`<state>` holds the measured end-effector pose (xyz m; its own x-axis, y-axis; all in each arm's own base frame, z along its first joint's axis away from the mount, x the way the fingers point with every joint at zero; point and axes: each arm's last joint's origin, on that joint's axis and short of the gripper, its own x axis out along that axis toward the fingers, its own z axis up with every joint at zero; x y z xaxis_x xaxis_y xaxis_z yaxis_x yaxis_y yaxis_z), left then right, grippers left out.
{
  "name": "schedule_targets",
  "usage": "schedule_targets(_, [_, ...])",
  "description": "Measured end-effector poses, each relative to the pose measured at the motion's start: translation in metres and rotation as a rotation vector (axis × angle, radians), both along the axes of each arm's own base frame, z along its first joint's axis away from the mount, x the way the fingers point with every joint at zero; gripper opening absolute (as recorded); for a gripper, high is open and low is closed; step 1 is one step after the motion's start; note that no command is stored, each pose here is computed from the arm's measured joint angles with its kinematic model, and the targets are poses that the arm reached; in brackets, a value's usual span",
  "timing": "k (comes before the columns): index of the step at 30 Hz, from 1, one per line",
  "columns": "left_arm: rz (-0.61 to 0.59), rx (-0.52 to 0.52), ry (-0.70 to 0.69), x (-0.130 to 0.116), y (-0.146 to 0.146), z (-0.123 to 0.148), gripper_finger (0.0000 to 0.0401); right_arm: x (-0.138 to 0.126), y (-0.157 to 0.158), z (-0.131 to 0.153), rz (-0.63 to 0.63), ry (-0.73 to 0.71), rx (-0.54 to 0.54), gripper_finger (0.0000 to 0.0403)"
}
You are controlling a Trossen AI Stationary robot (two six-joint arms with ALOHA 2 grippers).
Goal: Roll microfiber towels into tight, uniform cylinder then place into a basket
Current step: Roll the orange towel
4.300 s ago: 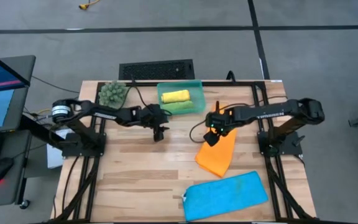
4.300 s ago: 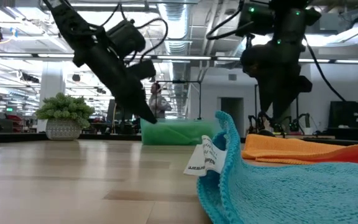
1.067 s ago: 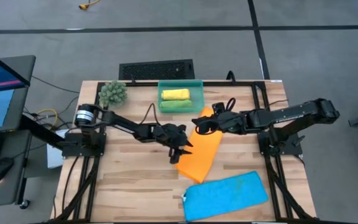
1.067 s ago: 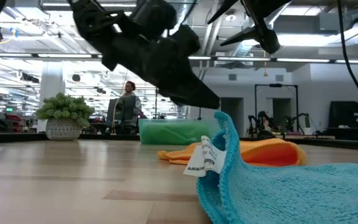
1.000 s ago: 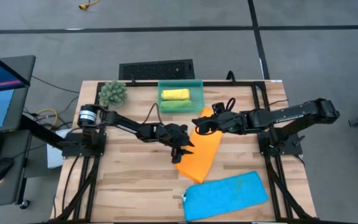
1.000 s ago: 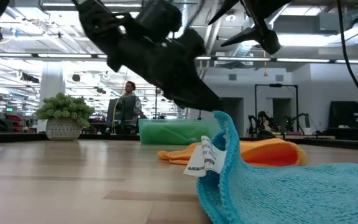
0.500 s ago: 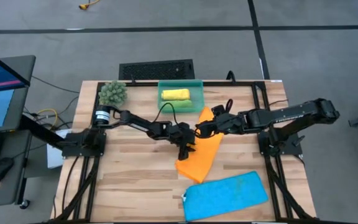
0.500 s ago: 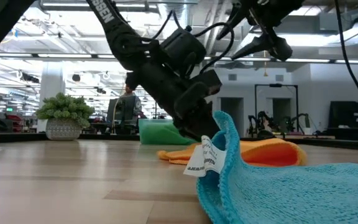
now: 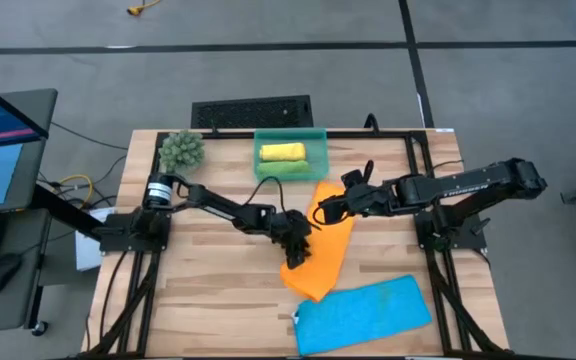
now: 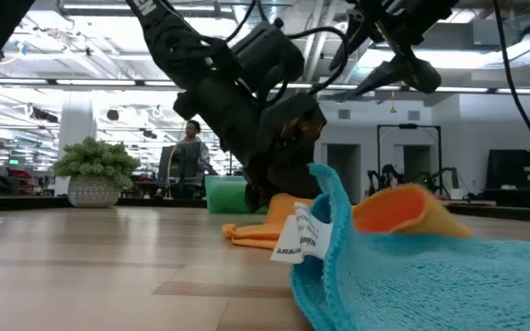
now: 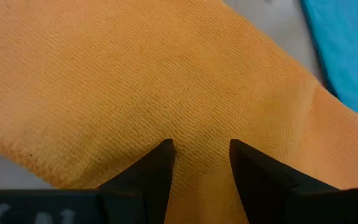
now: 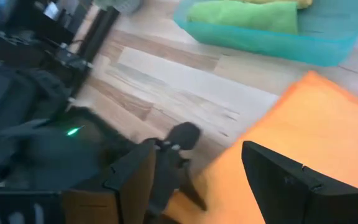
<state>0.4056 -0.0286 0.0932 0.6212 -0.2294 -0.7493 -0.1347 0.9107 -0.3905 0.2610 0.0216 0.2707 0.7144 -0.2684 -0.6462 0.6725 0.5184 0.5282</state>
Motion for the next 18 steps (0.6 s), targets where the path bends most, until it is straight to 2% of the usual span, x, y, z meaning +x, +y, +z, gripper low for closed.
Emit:
schedule_targets(6, [0.12,-0.005,0.047,-0.004,-0.022,0.0,0.0157,-0.005,0.0,-0.005,0.008,0.07,-0.003,0.0265])
schedule_targets(18, [0.411,-0.064,0.087,-0.011,-0.052,0.0,0.0157,-0.009,0.001,-0.009,0.114,0.162,-0.042,0.0265])
